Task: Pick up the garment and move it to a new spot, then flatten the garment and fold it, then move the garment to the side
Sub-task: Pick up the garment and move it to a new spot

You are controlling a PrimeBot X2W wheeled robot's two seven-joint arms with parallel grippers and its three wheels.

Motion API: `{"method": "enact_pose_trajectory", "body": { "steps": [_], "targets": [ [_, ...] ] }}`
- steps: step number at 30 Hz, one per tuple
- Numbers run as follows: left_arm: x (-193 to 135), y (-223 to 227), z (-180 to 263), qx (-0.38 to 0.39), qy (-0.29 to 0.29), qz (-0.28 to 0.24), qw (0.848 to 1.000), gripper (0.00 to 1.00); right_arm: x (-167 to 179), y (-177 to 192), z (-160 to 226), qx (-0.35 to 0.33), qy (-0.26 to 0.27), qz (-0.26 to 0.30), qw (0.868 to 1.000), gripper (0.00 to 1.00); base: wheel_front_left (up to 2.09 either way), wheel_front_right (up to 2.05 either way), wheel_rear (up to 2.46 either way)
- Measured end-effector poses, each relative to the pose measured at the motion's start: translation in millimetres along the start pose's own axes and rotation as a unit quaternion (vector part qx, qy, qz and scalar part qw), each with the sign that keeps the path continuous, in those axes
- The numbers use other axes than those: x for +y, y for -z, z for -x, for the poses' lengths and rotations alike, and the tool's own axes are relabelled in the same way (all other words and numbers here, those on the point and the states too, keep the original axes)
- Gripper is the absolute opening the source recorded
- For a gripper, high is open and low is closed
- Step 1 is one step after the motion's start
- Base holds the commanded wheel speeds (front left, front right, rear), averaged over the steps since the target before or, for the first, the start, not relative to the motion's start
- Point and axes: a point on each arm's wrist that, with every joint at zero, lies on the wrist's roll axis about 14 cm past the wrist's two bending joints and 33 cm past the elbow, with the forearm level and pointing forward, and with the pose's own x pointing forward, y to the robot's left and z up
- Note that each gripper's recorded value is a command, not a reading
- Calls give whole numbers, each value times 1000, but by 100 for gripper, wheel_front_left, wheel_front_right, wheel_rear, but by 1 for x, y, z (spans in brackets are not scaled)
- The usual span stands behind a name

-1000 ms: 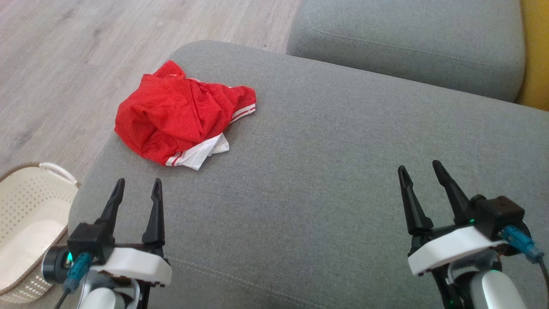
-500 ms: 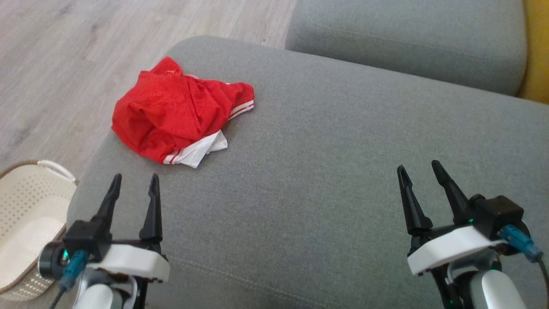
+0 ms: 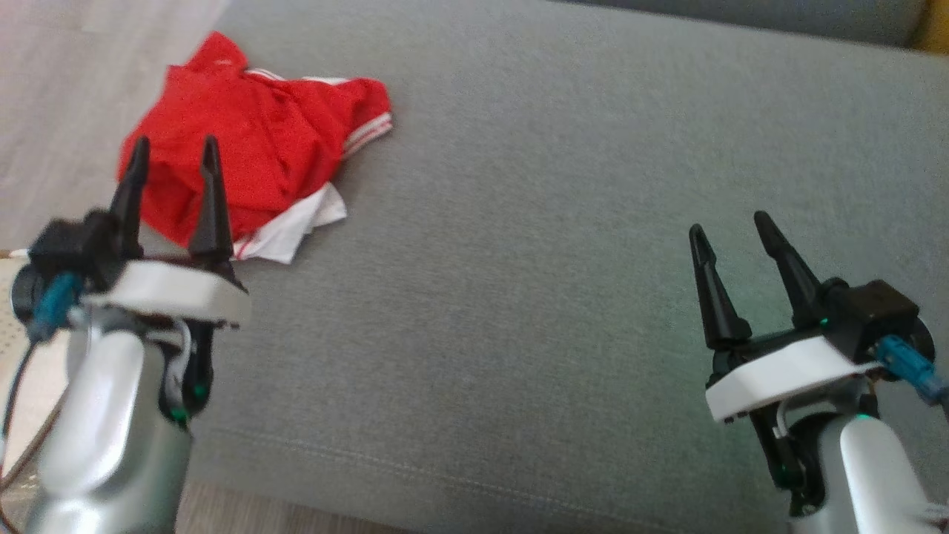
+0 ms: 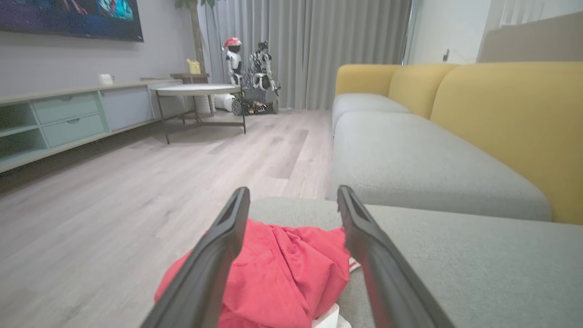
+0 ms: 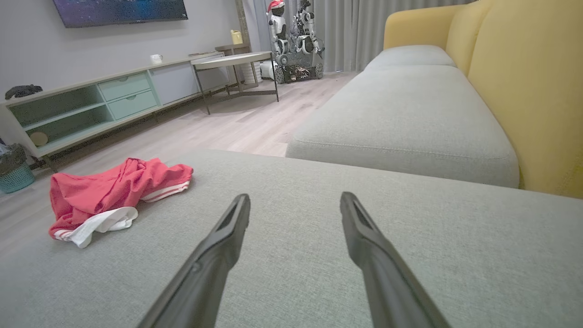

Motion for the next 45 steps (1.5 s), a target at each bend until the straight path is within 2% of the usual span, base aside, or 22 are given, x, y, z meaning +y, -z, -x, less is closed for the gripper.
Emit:
{"method": "enact_pose_trajectory", "body": {
  "steps": [5,9,14,18,20,22,27,31,32,36,39,45],
  "targets": [
    [-7,56,-33,85,23,3,996,100,-20,13,-2,15,24,-7,1000,100,0,0,0],
    [-8,108,-45,177,30,17,984,100,-35,19,-6,21,39,-7,999,100,0,0,0],
    [-11,161,-40,277,25,32,960,100,-49,27,-4,29,57,-9,998,100,0,0,0],
    [-11,197,-22,365,18,38,930,100,-56,33,-2,38,66,-12,997,100,0,0,0],
    [-12,199,-23,369,16,42,928,100,-57,34,-2,39,68,-13,997,100,0,0,0],
    [-12,199,-27,379,15,44,924,0,-58,35,-2,40,69,-13,997,100,0,0,0],
    [-7,193,-32,351,12,32,936,0,-59,27,-4,27,69,-14,997,100,0,0,0],
    [0,174,-42,301,2,7,954,0,-57,17,-2,10,69,-13,997,100,0,0,0],
    [1,157,-52,269,-4,4,963,0,-57,10,0,0,70,-11,997,100,0,0,0],
    [-4,103,-71,169,-3,5,986,0,-55,-5,5,-24,71,-7,997,100,0,0,0],
    [-4,76,-60,118,-1,-2,993,0,-53,-13,12,-35,73,-6,997,100,0,0,0],
    [-10,44,-11,60,9,-13,998,0,-48,-18,34,-40,81,-7,996,100,0,0,0]
  ]
}}
